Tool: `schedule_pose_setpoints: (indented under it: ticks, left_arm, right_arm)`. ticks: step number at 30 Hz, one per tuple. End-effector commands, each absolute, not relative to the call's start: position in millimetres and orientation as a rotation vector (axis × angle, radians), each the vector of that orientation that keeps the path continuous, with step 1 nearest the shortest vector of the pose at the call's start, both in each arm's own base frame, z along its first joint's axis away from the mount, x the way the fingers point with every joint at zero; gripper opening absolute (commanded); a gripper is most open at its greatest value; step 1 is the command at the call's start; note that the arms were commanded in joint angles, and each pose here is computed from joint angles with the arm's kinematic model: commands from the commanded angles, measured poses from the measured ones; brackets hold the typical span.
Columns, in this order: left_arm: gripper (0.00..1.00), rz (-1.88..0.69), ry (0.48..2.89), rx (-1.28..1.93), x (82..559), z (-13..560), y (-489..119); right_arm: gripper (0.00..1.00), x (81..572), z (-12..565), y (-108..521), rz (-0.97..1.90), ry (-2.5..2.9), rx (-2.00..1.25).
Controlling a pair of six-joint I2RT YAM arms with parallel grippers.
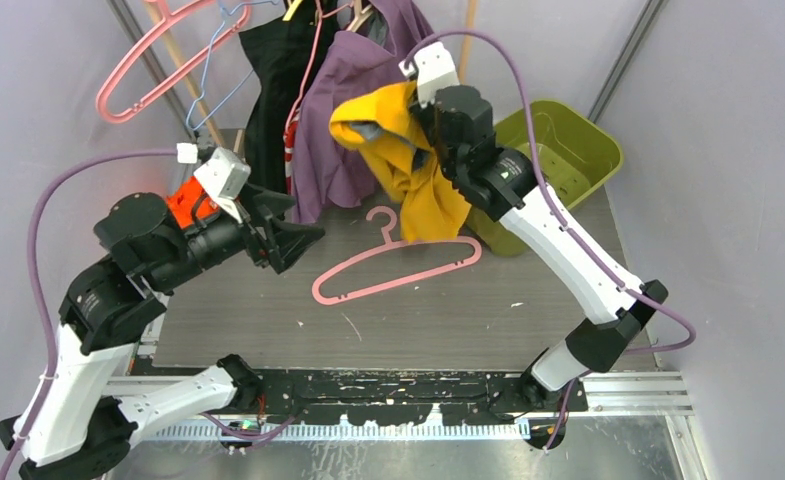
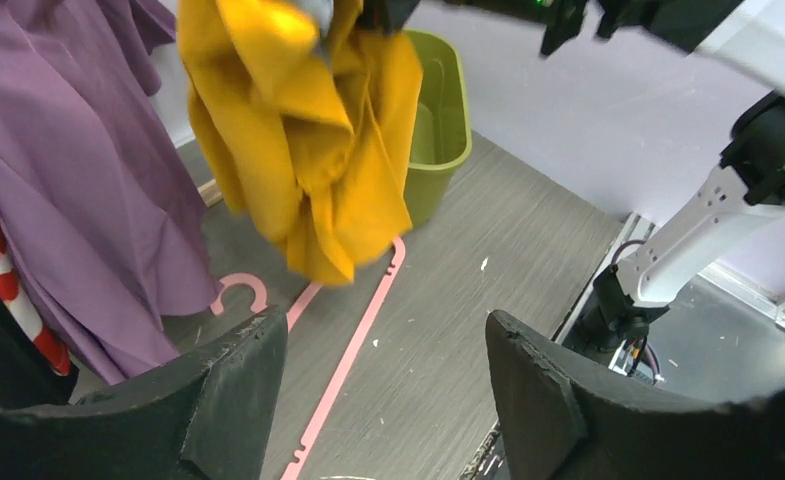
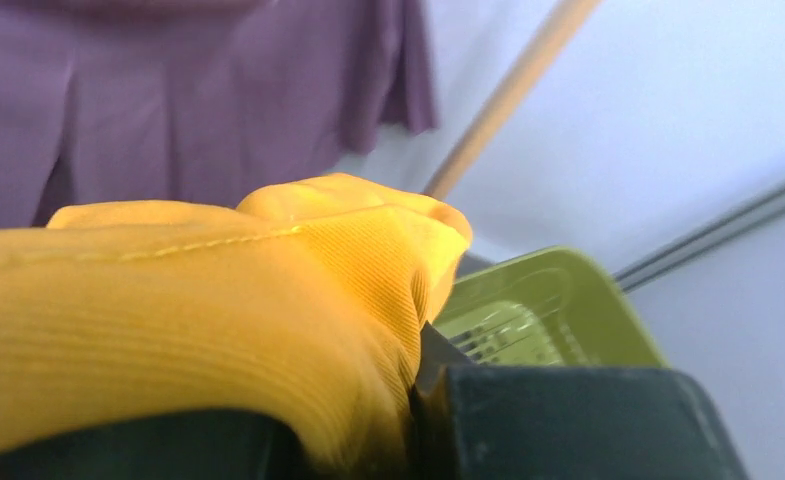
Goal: Remove the skirt from the hanger
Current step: Place the skirt in the bin.
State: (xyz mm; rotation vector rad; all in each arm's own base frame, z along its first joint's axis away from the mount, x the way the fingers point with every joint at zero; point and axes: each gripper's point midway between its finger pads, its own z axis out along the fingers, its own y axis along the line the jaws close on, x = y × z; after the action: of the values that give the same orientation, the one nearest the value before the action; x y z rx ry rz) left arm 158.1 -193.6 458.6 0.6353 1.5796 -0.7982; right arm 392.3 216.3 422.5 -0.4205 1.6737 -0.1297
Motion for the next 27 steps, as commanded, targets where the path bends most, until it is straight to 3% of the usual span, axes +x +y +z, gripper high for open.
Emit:
schedule_pose_setpoints:
  ticks: [1,6,11,15,27]
  left_arm:
    - [0.73,-0.8,1.631,0.653,172,441,-210]
    - [0.73,-0.777,1.66,0.681,177,433,-214]
    - [0.72,-0.787,1.644,0.687,179,438,-218]
    - [0.7,-0.8,1.663,0.704,180,432,-223]
    - [0.69,-0.786,1.684,0.707,185,426,-226]
  right_arm:
    - [0.01,374,568,141,-0.246,1.338,-0.029]
    - [0.01,376,609,70,-0.375,1.264,0.154]
    - [0.01,396,603,20,-0.481,1.256,0.257]
    - [0.01,420,575,-5,-0.498,1.31,0.309]
    - [0.01,484,447,-3,-0.448,1.577,0.294]
